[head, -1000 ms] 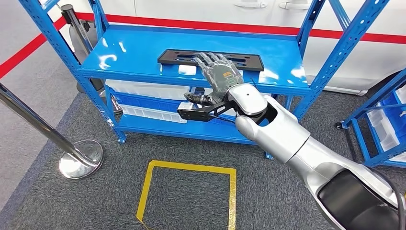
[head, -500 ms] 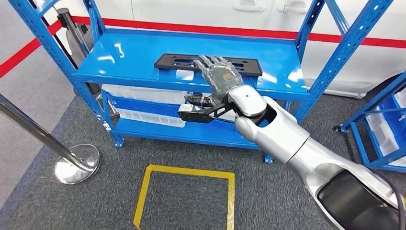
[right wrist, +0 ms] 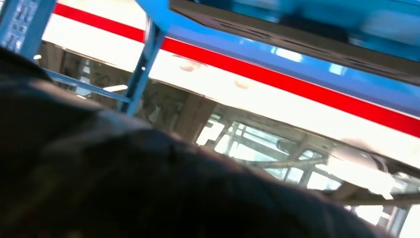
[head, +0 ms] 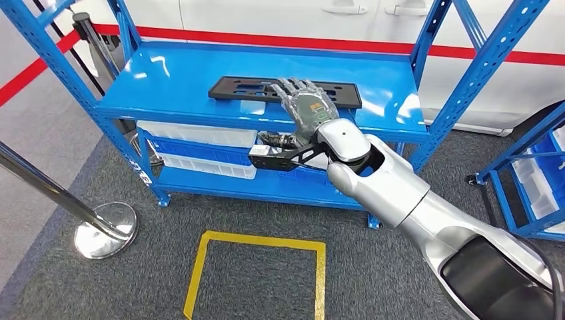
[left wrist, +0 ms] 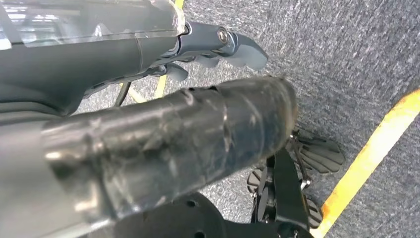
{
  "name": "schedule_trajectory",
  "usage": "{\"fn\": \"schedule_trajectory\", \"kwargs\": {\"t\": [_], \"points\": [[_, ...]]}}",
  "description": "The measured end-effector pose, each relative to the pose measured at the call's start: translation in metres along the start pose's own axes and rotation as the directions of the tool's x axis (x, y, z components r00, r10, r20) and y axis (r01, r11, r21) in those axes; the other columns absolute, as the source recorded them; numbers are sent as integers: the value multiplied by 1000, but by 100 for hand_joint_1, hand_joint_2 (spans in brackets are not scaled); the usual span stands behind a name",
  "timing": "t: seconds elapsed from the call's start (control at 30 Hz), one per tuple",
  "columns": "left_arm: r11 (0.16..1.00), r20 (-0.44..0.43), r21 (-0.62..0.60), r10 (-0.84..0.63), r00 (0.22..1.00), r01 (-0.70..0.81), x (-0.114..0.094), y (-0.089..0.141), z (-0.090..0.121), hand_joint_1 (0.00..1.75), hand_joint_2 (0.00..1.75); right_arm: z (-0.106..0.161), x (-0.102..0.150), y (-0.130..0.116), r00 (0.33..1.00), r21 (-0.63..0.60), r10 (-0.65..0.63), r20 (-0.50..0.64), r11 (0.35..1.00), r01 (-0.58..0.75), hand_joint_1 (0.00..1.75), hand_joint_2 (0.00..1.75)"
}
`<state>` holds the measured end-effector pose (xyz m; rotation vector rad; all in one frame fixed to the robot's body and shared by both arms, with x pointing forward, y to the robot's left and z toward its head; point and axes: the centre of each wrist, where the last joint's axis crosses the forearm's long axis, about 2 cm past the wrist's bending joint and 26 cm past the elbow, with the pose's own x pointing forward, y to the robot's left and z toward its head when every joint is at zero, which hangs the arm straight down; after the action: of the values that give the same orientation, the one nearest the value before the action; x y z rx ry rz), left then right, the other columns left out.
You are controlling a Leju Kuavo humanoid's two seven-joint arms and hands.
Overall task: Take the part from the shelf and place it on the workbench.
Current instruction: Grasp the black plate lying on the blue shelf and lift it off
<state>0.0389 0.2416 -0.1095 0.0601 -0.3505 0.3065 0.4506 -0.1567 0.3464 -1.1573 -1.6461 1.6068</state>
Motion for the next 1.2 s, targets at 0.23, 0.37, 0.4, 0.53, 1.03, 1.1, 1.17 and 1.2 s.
{"fn": "schedule_trajectory", "kwargs": {"t": [0.23,0.37,0.4,0.53,1.03,1.1,1.17,1.2], "points": [[1000,-10,-3,6,1000,-6,0,0,0,0,0,-2,3,0,1000,4,7,14,1000,-7,0,0],[1000,-11,-6,7,1000,-7,-2,1,0,0,0,-2,7,1,1000,8,11,26,1000,-12,0,0],[1000,-11,-7,8,1000,-8,-2,1,0,0,0,-2,8,1,1000,9,12,28,1000,-13,0,0],[1000,-8,-13,10,1000,-10,0,0,0,0,0,-3,11,1,999,17,20,42,1000,-20,0,0],[1000,-16,-23,-2,1000,2,0,-2,0,0,0,-4,35,9,994,40,28,102,999,-32,0,0],[1000,-12,-30,-8,1000,8,1,-2,0,0,0,-6,48,9,991,37,27,128,999,-32,0,0],[999,-7,-38,-11,1000,11,2,-2,0,0,0,-8,63,9,987,38,22,158,999,-28,0,0],[999,-5,-41,-12,1000,11,2,-2,0,0,0,-8,69,10,985,42,19,170,999,-26,0,0]]}}
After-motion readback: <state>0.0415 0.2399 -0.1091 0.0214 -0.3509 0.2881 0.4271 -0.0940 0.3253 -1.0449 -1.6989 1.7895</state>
